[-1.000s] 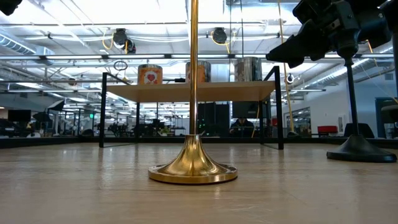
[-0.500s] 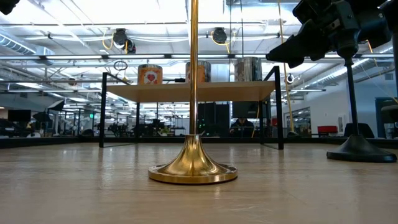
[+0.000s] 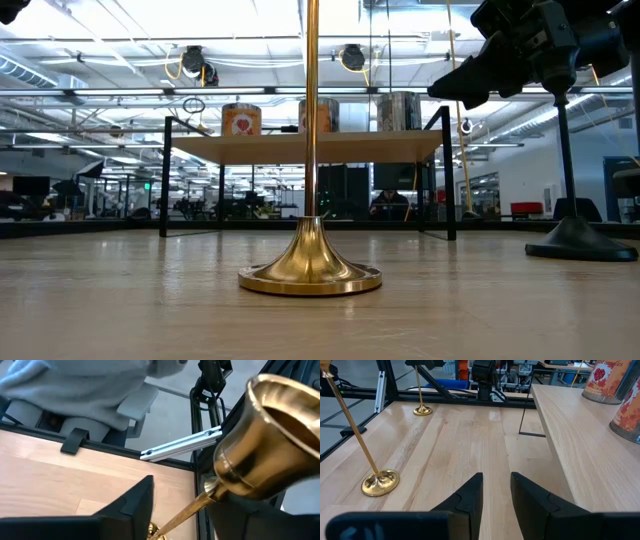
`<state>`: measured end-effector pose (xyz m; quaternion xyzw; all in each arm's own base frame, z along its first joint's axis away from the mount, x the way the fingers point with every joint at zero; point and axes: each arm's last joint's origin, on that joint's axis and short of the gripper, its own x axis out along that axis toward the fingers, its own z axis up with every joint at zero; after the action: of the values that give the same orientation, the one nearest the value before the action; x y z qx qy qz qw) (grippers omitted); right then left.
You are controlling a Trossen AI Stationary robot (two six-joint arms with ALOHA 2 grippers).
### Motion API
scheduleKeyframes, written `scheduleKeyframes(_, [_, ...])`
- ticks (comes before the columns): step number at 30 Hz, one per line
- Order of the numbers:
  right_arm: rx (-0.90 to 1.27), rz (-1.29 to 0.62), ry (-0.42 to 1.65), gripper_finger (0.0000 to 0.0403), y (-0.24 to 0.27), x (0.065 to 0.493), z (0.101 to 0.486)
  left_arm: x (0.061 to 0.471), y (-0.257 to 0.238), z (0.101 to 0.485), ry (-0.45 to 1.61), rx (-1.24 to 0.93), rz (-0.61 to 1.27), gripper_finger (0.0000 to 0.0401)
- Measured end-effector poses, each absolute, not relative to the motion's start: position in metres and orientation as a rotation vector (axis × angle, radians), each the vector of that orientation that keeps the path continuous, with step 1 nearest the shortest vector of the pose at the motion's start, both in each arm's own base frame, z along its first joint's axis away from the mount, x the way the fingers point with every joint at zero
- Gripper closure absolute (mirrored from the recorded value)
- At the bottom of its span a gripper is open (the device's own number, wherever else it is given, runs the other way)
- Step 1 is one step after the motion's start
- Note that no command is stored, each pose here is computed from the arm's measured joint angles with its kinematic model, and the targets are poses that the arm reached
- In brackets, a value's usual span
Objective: Pick & Place candle stick holders
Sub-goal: Put the left gold candle holder on the shelf
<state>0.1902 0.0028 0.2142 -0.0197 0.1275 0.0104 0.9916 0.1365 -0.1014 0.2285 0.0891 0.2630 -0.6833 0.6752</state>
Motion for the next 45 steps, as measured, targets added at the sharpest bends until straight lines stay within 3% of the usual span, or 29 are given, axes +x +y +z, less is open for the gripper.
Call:
scheduleKeyframes(11, [-0.039, 0.021, 0.256, 0.0307, 0.003, 0.190, 0.214, 0.138, -0.101, 0.229, 0.604, 0.202, -1.507, 0.0384])
scheduleKeyframes(26, [-0.039, 0.021, 0.255, 0.0308, 0.003, 0.190, 0.214, 0.149, -0.081, 0.230, 0.407, 0.505, -1.386, 0.0387])
scheduleKeyframes(35, [-0.039, 0.021, 0.255, 0.0309, 0.003, 0.190, 0.214, 0.157, -0.045, 0.237, 0.383, 0.602, -1.110, 0.0387])
scheduleKeyframes(45, [-0.039, 0.021, 0.255, 0.0308, 0.003, 0.190, 0.214, 0.169, -0.008, 0.245, 0.340, 0.469, -0.887, 0.0387])
